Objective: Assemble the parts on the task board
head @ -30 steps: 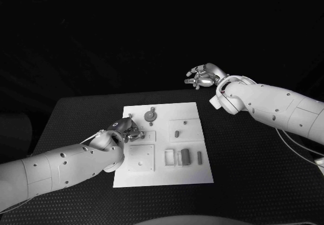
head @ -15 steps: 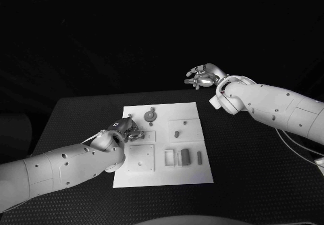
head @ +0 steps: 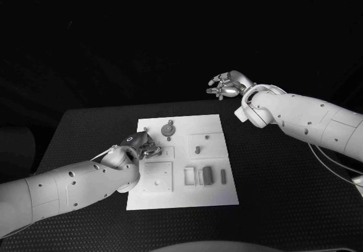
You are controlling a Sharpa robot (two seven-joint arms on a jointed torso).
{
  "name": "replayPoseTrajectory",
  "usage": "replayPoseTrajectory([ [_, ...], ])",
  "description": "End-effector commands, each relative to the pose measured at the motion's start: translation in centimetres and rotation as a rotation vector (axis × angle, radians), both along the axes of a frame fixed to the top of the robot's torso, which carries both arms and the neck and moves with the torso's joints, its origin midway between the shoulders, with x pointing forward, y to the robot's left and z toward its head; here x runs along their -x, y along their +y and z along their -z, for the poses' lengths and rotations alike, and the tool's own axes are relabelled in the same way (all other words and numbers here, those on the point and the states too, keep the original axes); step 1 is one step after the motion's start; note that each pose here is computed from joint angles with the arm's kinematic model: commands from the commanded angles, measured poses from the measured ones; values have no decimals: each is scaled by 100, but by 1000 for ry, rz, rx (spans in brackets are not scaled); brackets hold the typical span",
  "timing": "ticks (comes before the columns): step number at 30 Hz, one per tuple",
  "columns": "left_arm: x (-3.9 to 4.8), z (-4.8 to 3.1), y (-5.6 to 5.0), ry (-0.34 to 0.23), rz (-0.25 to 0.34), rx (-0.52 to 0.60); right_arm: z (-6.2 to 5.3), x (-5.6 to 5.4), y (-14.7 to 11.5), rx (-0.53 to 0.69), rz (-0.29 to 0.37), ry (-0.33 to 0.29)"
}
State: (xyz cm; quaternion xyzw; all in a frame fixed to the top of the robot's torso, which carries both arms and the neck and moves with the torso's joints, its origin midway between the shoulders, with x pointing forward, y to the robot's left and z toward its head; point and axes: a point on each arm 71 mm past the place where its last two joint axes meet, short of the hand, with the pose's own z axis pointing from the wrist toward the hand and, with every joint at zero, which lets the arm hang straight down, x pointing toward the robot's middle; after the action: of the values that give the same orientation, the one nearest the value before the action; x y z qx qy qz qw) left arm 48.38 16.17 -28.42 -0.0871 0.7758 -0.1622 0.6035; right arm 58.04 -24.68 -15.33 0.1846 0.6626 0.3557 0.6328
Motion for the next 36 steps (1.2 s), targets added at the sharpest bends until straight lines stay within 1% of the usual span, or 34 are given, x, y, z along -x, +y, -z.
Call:
replayPoseTrajectory([
  [1,52,63,-73,54,37,7,3,3,11,1,-13,3],
  [10,45,65,-50,57,23,20,4,2,6,1,-11,3],
  [23,43,67,-44,62,17,33,10,4,5,1,-11,4],
  [36,39,60,-16,54,5,47,30,9,7,0,-11,6],
])
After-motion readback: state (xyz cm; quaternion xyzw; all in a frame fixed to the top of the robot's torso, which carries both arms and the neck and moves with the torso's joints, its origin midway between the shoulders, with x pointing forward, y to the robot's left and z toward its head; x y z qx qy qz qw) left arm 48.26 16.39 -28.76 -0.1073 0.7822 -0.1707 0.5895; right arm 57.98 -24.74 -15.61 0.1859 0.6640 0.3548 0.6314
